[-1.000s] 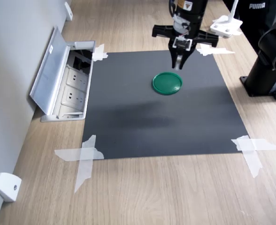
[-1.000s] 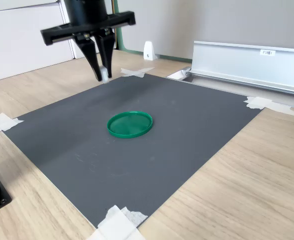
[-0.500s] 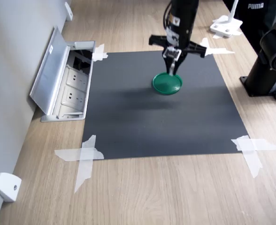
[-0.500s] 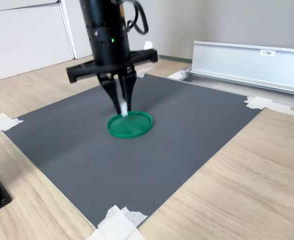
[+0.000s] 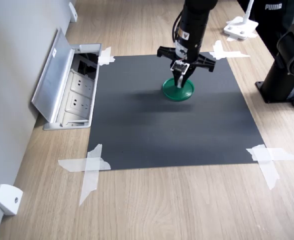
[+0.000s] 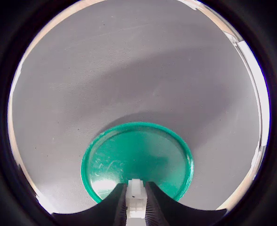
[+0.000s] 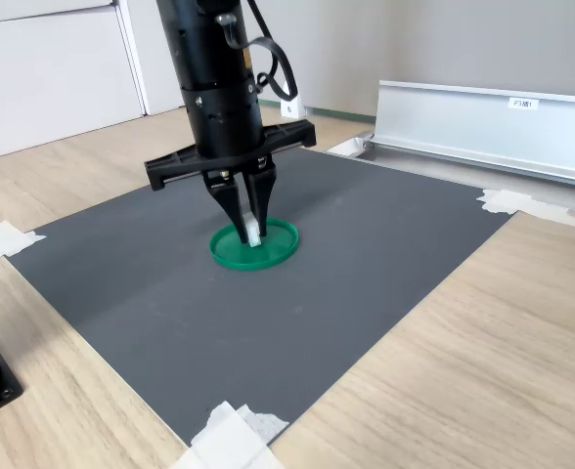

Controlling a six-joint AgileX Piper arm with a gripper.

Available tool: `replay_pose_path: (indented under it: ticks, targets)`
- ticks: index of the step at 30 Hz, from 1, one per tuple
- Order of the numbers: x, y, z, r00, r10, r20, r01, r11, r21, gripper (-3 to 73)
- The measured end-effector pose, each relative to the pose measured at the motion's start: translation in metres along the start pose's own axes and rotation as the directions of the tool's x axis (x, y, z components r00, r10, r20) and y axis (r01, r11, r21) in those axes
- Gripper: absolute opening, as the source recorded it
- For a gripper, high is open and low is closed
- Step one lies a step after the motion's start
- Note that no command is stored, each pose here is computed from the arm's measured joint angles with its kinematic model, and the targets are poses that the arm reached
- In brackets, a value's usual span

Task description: Grasp a white terminal and put it on the green lid.

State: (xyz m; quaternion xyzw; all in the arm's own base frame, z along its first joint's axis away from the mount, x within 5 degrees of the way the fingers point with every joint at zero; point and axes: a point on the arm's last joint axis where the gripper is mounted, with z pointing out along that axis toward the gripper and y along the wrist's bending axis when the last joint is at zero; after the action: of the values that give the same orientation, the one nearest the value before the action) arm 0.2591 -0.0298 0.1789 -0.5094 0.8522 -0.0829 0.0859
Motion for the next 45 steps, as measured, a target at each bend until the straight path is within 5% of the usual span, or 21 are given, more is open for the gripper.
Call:
replay_pose_path:
  ticks: [4,14,20,23,26,32,34,40,45]
  targets:
    - [0.000,0.000,0.000,1.000,0.018,-0.005,-0.018,1.000,0.000,16.6]
    - [-0.003,-0.006,-0.008,0.998,0.056,0.030,-0.057,0.998,0.037,59.3]
    - [-0.005,-0.004,-0.045,0.984,0.105,0.141,-0.125,0.981,0.146,63.4]
    - [-0.007,0.000,-0.071,0.961,0.138,0.241,-0.191,0.959,0.211,60.1]
    - [-0.008,0.009,-0.100,0.915,0.178,0.363,-0.278,0.930,0.242,48.9]
    - [-0.004,0.031,-0.146,0.782,0.265,0.565,-0.470,0.845,0.254,9.8]
    - [0.001,0.039,-0.157,0.725,0.288,0.625,-0.543,0.798,0.262,3.0]
    - [0.019,0.068,-0.174,0.510,0.331,0.794,-0.744,0.633,0.214,-0.5]
    - [0.036,0.103,-0.167,0.368,0.352,0.861,-0.832,0.537,0.137,-0.5]
